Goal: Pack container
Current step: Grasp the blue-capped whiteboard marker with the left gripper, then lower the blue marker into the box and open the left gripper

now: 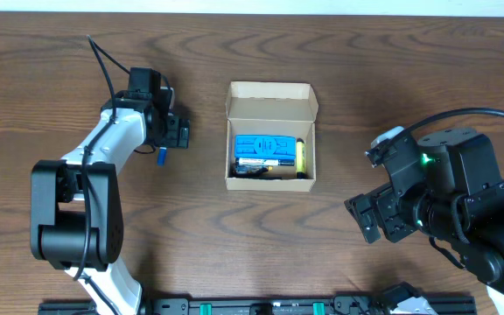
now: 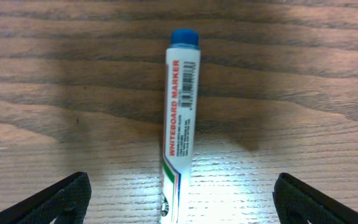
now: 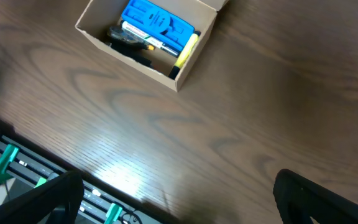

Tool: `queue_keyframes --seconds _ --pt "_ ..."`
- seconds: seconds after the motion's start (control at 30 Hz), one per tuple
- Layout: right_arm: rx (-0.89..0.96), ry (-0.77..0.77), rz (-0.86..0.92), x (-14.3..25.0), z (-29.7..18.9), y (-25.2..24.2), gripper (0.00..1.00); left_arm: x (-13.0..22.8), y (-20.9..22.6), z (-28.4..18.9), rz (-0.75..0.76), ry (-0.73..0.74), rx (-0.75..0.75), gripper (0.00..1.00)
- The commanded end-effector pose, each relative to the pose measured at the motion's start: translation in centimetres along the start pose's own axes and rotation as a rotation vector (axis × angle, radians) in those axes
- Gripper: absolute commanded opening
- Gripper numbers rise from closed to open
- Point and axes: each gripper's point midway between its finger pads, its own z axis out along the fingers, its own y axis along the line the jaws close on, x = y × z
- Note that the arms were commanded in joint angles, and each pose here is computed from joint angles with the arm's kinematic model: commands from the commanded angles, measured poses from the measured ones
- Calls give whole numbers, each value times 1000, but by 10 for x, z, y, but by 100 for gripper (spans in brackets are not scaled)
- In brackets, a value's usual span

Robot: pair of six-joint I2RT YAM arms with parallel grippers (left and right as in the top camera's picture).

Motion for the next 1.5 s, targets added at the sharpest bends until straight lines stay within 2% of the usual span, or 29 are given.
queue_keyframes --seconds 0.0,0.33,0.6,0.93,1.13,1.33,1.47 --pt "7 -12 24 -2 -3 -2 99 0 0 6 0 9 19 95" --pt "7 -12 24 -2 -3 -2 99 7 -5 20 -2 45 49 91" --pt "7 -12 24 -2 -3 -2 99 10 -4 24 -4 57 44 48" --pt "7 -12 24 -2 -3 -2 99 19 8 23 -13 95 -25 6" --pt "7 -12 23 -2 -3 -2 99 18 0 6 -60 107 11 6" --pt "7 -12 23 -2 -3 -2 99 -12 -22 -50 -28 4 87 5" --pt "7 -12 23 -2 -3 -2 99 -28 -64 -98 175 -122 176 6"
